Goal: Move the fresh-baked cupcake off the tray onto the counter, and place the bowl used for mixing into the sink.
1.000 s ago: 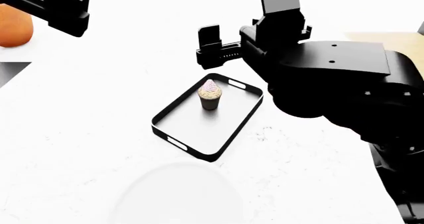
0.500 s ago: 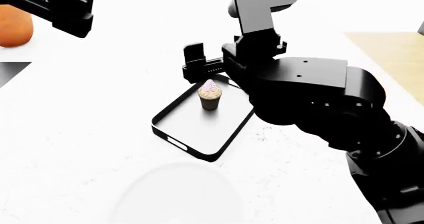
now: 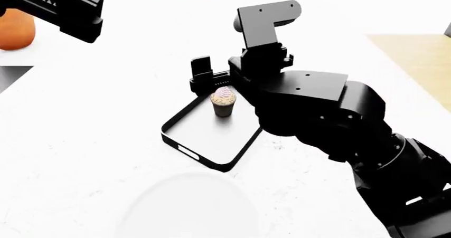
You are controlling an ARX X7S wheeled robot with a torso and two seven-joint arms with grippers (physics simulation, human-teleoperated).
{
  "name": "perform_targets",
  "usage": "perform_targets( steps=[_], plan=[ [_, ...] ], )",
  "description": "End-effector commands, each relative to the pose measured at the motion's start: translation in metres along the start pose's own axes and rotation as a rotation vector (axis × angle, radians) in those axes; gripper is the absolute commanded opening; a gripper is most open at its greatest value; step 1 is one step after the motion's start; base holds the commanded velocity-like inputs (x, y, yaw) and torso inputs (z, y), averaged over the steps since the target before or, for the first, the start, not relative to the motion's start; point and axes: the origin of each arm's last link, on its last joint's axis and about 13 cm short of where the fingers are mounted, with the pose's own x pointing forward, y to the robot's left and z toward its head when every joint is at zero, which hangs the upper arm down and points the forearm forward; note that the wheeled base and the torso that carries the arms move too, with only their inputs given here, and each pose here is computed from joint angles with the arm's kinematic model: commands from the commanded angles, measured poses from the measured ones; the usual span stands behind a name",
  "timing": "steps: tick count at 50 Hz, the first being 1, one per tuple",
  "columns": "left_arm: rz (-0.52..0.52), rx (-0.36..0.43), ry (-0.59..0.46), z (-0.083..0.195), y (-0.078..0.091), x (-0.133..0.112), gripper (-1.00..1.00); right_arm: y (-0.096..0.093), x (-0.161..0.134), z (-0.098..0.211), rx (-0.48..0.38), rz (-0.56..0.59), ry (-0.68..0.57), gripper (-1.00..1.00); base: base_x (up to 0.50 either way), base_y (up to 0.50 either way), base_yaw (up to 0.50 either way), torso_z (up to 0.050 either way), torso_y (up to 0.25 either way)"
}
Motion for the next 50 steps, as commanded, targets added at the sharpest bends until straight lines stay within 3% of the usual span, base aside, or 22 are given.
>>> perform_targets(
  steps=[1, 25, 50],
  plan=[
    [-0.001, -0.002, 0.003, -0.002, 0.000, 0.000, 1.00, -0.001, 0.010, -0.007, -0.001, -0.032, 0.002, 1.00, 0.00, 0.00, 0.00, 0.000, 0.000],
    [-0.009, 0.001, 0.010, -0.005, -0.003, 0.003, 1.00, -0.003, 0.028, -0.032, 0.017, -0.058, 0.047, 1.00, 0.00, 0.00, 0.00, 0.000, 0.000],
    [-0.009, -0.002, 0.010, -0.005, -0.003, 0.003, 1.00, 0.000, 0.026, -0.046, 0.010, -0.035, 0.087, 1.00, 0.00, 0.00, 0.00, 0.000, 0.000]
  ],
)
